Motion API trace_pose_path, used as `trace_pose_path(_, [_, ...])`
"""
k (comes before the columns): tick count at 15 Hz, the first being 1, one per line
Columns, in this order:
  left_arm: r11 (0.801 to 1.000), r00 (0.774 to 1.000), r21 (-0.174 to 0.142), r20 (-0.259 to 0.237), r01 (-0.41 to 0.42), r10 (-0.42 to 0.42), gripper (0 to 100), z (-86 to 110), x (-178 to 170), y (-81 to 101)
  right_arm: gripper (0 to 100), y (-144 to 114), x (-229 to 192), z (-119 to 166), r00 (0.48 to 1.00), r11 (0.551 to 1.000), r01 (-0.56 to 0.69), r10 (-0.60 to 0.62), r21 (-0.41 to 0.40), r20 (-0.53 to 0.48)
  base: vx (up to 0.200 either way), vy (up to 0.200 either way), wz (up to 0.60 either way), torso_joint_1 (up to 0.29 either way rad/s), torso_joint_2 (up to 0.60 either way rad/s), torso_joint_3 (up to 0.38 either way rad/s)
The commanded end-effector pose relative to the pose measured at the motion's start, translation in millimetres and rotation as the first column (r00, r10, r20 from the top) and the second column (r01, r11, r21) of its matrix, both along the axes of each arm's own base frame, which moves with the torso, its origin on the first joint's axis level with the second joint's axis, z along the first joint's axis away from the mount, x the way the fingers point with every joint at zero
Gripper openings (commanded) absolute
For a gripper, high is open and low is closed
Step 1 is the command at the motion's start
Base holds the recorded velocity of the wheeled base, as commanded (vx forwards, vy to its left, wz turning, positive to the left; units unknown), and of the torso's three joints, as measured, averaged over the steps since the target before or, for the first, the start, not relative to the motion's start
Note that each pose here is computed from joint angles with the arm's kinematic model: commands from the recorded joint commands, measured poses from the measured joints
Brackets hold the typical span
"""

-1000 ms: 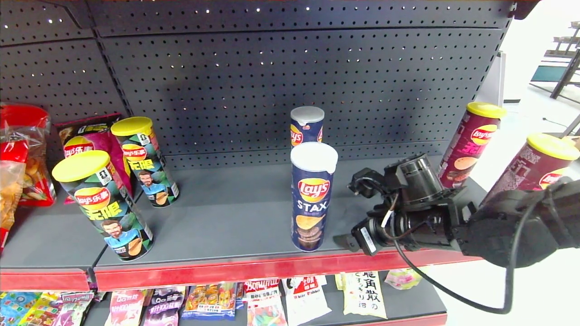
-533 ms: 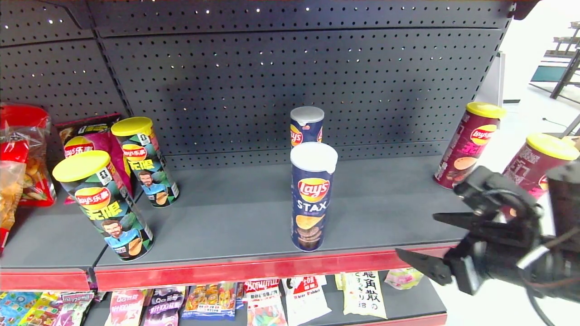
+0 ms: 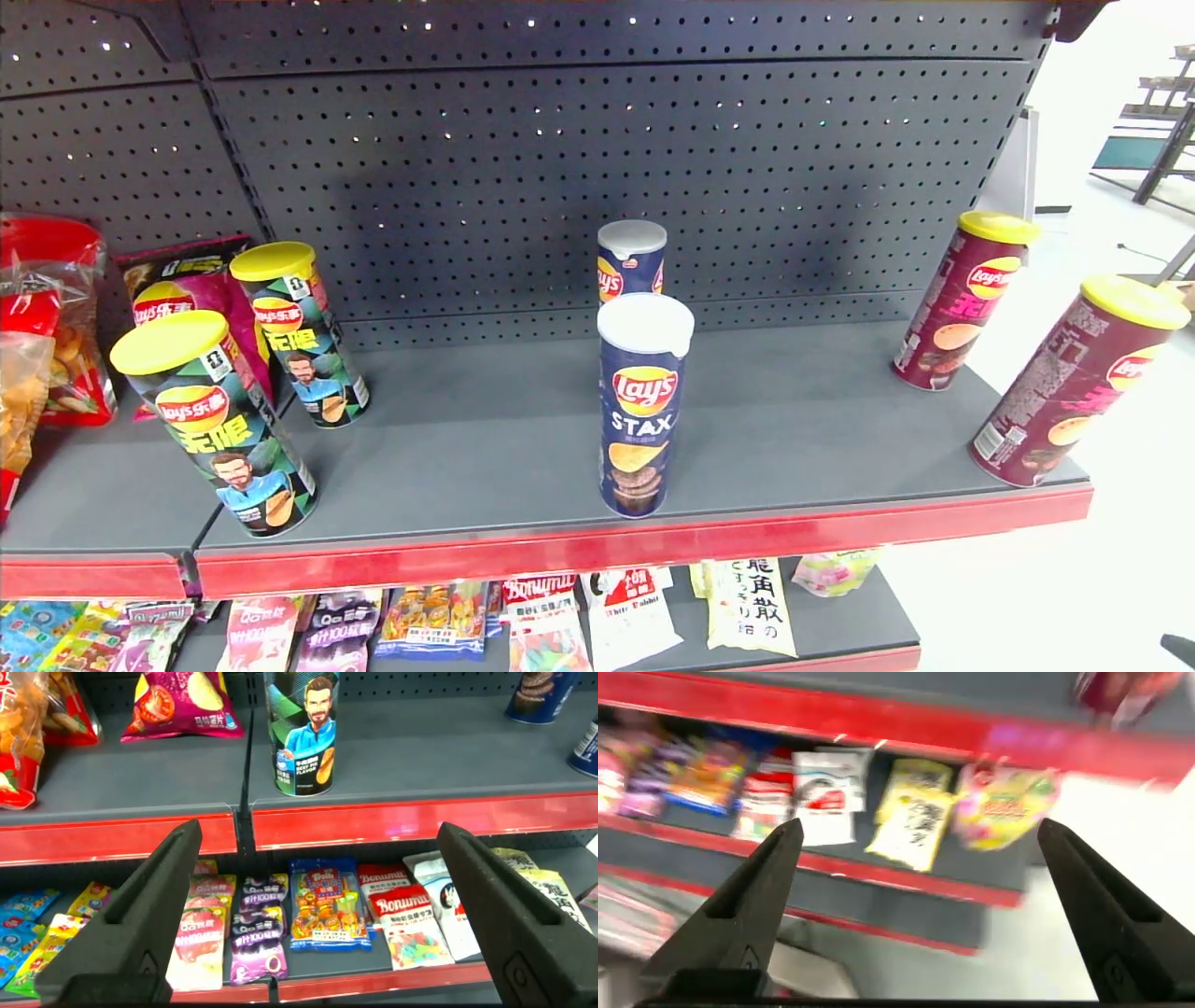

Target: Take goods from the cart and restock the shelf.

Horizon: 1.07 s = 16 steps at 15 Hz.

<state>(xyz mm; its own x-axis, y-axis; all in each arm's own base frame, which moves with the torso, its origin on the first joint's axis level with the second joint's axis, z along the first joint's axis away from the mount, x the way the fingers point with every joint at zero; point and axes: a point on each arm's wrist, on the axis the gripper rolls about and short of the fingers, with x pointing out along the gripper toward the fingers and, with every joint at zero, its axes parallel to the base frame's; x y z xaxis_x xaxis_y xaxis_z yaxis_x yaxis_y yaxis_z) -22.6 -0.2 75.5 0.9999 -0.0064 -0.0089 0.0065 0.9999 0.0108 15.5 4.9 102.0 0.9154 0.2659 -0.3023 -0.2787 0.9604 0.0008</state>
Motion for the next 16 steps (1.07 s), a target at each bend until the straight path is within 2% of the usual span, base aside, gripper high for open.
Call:
trace_pose_path(1, [1.000,1.000,0.000,0.000,0.000,0.000,100,-0.2,0.0,0.0,100,-2.8,-24.4,-16.7,0.986,0.999,0.009,-0.016,0.041,0.168,0.000,0.000,0.00,0.000,0.00,0.000])
trace_pose_path(3, [1.000,1.000,0.000,0.001,0.000,0.000,100,0.3,-0.1,0.0,100,-2.1,-33.0,-18.3,0.960,0.999,0.043,-0.040,-0.006,0.276,0.000,0.000,0.00,0.000,0.00,0.000])
trace_pose_path(6, [1.000,1.000,0.000,0.000,0.000,0.000,100,-0.2,0.0,0.0,100,-1.0,-38.9,-19.2,0.933,0.994,0.107,-0.112,0.033,0.343,0.000,0.000,0.00,0.000,0.00,0.000])
trace_pose_path(7, [1.000,1.000,0.000,0.000,0.000,0.000,100,-0.2,0.0,0.0,100,-1.0,-38.9,-19.2,0.933,0.994,0.107,-0.112,0.033,0.343,0.000,0.000,0.00,0.000,0.00,0.000])
trace_pose_path(8, [1.000,1.000,0.000,0.000,0.000,0.000,100,-0.2,0.0,0.0,100,-2.6,-39.4,-19.5,0.923,0.981,0.166,-0.190,0.099,0.335,0.000,0.000,0.00,0.000,0.00,0.000])
trace_pose_path(10, [1.000,1.000,0.000,0.000,0.000,0.000,100,0.3,0.0,0.0,100,-3.7,-39.2,-19.9,0.914,0.968,0.211,-0.246,0.140,0.322,0.000,0.000,0.00,0.000,0.00,0.000])
trace_pose_path(16, [1.000,1.000,0.000,0.003,0.000,0.000,100,0.4,-0.1,0.0,100,-7.0,-38.6,-20.8,0.867,0.927,0.351,-0.375,0.133,0.327,0.000,0.000,0.00,0.000,0.00,0.000])
